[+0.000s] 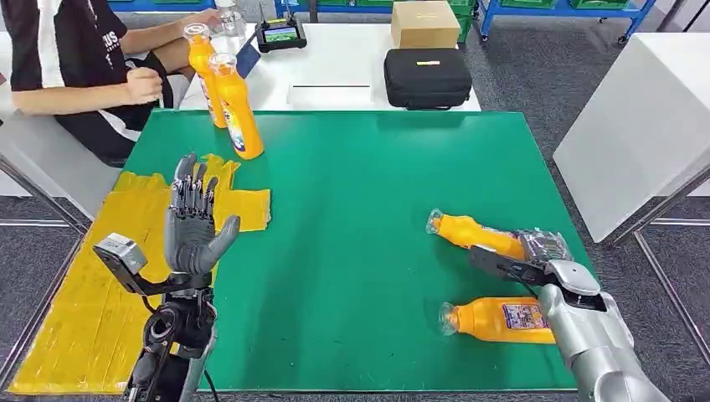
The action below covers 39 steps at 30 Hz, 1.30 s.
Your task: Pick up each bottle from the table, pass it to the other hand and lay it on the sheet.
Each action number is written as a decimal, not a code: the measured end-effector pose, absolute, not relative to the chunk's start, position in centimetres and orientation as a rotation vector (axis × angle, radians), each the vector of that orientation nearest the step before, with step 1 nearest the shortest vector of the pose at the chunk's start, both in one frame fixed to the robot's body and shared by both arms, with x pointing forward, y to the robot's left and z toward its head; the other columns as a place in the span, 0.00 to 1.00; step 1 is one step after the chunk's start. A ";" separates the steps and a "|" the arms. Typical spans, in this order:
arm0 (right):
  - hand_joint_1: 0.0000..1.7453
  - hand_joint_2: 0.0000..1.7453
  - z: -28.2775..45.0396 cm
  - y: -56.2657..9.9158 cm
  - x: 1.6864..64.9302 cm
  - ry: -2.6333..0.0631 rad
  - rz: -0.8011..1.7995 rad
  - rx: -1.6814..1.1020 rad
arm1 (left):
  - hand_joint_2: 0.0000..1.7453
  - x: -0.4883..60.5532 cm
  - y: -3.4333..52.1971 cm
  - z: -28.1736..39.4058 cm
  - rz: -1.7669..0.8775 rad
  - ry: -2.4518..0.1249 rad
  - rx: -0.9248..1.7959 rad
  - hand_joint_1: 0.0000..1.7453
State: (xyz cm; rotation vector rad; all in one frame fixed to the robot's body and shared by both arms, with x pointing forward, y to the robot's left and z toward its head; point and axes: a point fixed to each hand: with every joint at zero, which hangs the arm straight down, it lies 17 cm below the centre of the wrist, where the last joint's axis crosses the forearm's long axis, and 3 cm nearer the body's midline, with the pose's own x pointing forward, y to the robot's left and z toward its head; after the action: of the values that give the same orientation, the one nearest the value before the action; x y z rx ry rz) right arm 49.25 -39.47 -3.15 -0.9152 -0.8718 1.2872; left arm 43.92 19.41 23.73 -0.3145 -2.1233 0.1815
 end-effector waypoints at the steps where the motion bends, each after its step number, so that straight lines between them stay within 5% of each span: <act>1: 1.00 1.00 -3.1 -39.5 49.3 -0.872 1.287 -0.915 | 1.00 43.9 19.4 23.7 0.181 -2.123 -0.315 0.00; 11: 1.00 1.00 -1.2 -36.9 49.7 -1.080 1.221 -0.945 | 1.00 43.7 19.5 23.4 0.183 -2.118 -0.305 0.00; 24: 1.00 1.00 12.7 -26.3 46.0 -1.829 0.321 -0.632 | 1.00 41.7 13.5 22.6 -0.004 -2.051 -0.387 0.00; 39: 1.00 1.00 17.5 -13.2 46.8 -1.976 0.313 -0.251 | 1.00 40.6 6.6 24.8 -0.173 -2.021 -0.541 0.00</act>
State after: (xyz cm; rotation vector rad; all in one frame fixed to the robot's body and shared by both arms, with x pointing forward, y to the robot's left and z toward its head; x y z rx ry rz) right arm 46.80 -13.20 17.53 -0.2507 -1.9764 0.3131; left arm 40.58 6.61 24.75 -0.5408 -2.0206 -0.1729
